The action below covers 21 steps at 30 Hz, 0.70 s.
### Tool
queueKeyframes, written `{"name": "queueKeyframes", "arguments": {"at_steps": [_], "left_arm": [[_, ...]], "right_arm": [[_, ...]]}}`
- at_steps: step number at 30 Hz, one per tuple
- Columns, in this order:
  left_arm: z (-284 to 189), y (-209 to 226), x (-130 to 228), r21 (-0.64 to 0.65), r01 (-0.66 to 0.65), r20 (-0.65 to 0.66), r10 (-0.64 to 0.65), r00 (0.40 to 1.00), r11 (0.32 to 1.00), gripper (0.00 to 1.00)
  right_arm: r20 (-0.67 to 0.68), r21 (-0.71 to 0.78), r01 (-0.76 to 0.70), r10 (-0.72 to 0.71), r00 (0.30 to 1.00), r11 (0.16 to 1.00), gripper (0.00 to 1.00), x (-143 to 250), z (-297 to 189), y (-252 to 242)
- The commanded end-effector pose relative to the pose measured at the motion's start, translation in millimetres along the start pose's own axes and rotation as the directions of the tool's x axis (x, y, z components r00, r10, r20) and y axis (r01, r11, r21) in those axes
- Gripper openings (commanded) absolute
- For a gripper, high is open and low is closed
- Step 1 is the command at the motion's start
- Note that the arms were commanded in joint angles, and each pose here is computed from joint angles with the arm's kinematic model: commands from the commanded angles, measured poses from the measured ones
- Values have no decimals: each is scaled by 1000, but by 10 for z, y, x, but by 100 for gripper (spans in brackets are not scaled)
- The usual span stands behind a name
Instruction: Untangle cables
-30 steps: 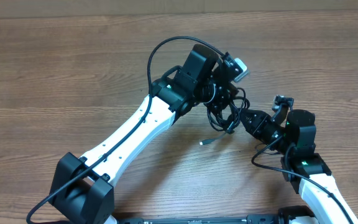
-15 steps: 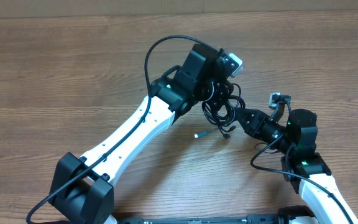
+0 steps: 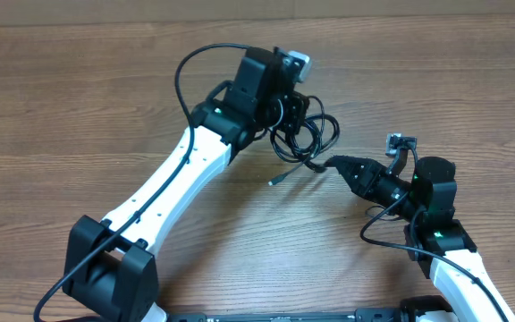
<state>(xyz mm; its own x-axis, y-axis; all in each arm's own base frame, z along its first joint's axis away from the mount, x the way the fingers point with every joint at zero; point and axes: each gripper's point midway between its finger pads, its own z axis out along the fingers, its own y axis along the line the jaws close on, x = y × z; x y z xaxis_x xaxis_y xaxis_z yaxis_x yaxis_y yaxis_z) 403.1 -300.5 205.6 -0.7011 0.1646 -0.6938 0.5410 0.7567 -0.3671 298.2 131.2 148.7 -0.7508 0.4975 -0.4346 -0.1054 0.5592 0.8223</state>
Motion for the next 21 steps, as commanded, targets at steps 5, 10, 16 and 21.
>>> {"name": "queueKeyframes", "arguments": {"at_steps": [5,10,16,21], "left_arm": [[-112,55,-260,-15,136,85,-134,987,991,4],[-114,62,-265,-14,154,87,-152,984,988,4],[-114,55,-268,-11,153,88,-152,985,988,4],[-113,47,-264,-6,153,85,-152,985,988,4]], "right_arm": [[1,31,3,-3,1000,1000,4,-8,-12,-21],[17,101,-24,23,1000,995,4,-6,-21,-166],[28,124,-29,26,999,992,4,-19,-27,-211],[29,124,-29,26,999,992,66,-20,-27,-211]]}}
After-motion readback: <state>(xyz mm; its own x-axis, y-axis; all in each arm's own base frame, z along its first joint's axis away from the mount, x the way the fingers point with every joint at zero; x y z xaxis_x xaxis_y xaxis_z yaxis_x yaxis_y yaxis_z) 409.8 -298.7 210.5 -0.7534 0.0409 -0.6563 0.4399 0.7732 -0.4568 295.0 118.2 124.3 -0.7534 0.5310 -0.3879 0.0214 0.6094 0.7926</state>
